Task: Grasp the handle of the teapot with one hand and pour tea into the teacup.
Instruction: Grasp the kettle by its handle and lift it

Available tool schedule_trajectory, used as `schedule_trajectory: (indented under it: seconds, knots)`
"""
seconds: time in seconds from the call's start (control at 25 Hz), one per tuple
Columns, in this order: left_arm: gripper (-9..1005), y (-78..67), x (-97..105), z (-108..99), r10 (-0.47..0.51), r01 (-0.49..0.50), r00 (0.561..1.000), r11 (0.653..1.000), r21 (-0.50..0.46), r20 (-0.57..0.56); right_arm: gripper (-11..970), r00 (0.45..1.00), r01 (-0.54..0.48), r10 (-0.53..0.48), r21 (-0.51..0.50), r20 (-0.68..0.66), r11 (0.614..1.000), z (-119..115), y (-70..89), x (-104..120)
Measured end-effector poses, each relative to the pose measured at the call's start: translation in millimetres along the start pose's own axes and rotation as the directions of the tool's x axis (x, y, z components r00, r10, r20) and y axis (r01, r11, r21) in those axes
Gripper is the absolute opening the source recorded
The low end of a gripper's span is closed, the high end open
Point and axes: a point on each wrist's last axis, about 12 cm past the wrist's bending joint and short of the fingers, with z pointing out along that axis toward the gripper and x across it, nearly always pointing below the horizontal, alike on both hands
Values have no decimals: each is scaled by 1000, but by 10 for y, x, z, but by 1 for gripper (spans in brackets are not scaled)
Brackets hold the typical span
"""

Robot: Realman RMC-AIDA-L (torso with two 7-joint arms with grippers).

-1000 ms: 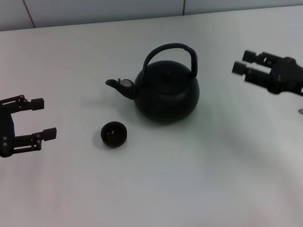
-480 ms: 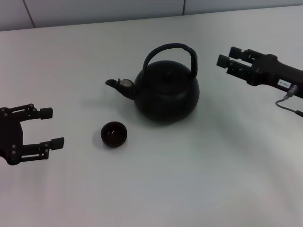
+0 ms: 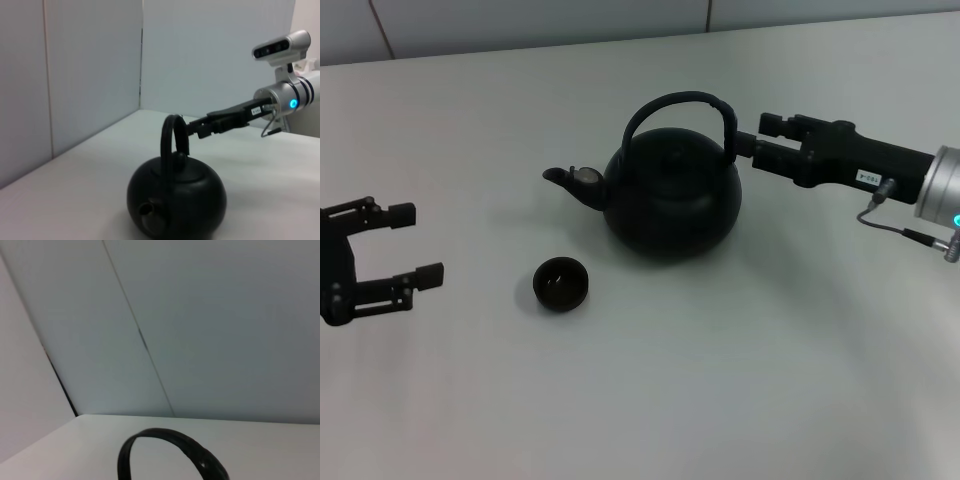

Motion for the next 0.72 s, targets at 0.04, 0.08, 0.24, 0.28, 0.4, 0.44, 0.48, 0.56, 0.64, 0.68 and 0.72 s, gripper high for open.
schedule_trajectory:
  seconds: [0.04, 0.08, 0.24, 0.28, 0.4, 0.44, 0.48, 0.56, 0.64, 0.68, 0.72]
  knots:
    - [785, 0, 0, 0, 0, 0, 1000, 1000, 0, 0, 577, 1000, 4, -4, -4, 0, 1000, 34, 4, -16]
    - [785, 0, 0, 0, 0, 0, 1000, 1000, 0, 0, 576, 1000, 4, -4, -4, 0, 1000, 34, 4, -16]
    - [785, 41, -41, -61, -4, 6, 1000, 999, -41, 29, 576, 1000, 6, -6, 15, -21, 1000, 137, -18, -32]
    - [785, 44, -42, -55, -4, 6, 1000, 999, -44, 30, 576, 1000, 8, -7, 21, -26, 1000, 155, -23, -35]
    - [785, 43, -46, -26, -4, 5, 999, 999, -44, 34, 575, 999, 10, -9, 31, -35, 999, 194, -35, -42]
    - [785, 43, -46, -26, -4, 5, 999, 999, -44, 34, 575, 999, 13, -11, 41, -39, 999, 236, -47, -60]
    - [785, 43, -46, -26, -4, 5, 999, 999, -44, 34, 575, 999, 13, -11, 41, -39, 999, 236, -47, -60]
    - [785, 46, -48, -13, -4, 6, 999, 999, -47, 36, 575, 999, 16, -14, 46, -41, 999, 270, -53, -78]
    - [785, 45, -47, -7, -5, 7, 999, 999, -48, 37, 574, 999, 16, -14, 52, -44, 999, 289, -59, -84]
    - [785, 44, -45, -2, -6, 7, 999, 999, -48, 38, 574, 999, 16, -14, 56, -46, 998, 295, -64, -86]
    - [785, 42, -43, 4, -7, 8, 999, 999, -49, 38, 574, 999, 16, -13, 61, -46, 998, 299, -69, -88]
